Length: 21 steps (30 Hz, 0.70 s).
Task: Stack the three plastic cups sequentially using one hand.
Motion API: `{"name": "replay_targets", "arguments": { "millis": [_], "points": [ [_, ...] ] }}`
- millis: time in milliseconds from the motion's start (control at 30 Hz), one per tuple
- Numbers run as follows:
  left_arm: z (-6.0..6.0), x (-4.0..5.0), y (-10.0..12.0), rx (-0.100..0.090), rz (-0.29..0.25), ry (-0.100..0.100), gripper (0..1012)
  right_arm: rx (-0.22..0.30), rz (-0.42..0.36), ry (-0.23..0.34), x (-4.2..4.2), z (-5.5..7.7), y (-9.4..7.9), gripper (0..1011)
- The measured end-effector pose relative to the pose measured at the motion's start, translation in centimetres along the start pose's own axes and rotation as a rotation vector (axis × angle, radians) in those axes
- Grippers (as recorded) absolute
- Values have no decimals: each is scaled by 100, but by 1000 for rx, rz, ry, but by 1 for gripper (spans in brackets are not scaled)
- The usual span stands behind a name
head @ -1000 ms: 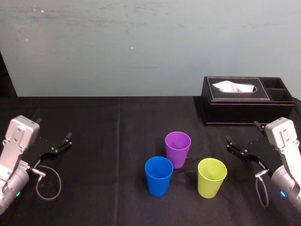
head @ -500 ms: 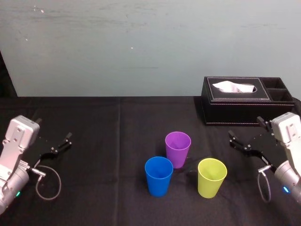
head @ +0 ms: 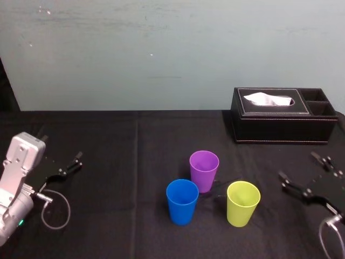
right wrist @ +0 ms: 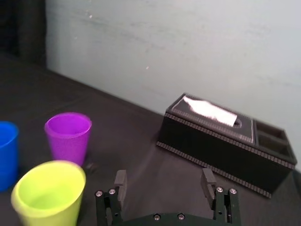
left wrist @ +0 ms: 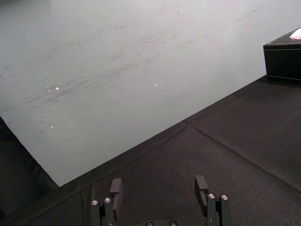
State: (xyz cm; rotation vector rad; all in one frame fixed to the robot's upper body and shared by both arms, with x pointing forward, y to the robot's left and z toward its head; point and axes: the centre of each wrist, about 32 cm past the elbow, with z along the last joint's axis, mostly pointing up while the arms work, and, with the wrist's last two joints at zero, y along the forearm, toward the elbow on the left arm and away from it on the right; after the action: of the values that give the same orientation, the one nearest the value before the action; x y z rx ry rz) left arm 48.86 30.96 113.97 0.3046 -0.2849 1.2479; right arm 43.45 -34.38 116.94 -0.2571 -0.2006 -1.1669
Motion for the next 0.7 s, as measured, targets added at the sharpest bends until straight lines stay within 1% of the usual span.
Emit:
{"name": "replay_targets", "arguments": {
  "millis": [33,100,133,200,233,267,300,400,433,467,567,700],
  "points": [
    [0,1,0,0,0,0,1000,-11,10,8,12,-1,-99,1003],
    [0,0,0,0,0,0,1000,-21,21,17,14,-4,-197,1003],
    [0,1,0,0,0,0,1000,-32,32,26,12,-11,-285,1003],
    [0,0,0,0,0,0,1000,-44,48,33,6,-17,-371,1003],
    [0,1,0,0,0,0,1000,-57,67,38,-7,-27,-449,1003],
    [0,0,0,0,0,0,1000,-61,78,41,-16,-29,-481,1003],
    [0,0,0,0,0,0,1000,-74,100,45,-36,-42,-549,1003],
    [0,0,0,0,0,0,1001,-88,134,56,-76,-58,-639,1003],
    [0,0,0,0,0,0,1000,-88,134,56,-76,-58,-639,1003],
    [0,0,0,0,0,0,1000,-93,150,60,-99,-66,-670,1003],
    [0,1,0,0,0,0,1000,-101,182,67,-144,-82,-709,1003],
    [0,0,0,0,0,0,1000,-105,218,75,-211,-103,-708,1003]
  ]
}}
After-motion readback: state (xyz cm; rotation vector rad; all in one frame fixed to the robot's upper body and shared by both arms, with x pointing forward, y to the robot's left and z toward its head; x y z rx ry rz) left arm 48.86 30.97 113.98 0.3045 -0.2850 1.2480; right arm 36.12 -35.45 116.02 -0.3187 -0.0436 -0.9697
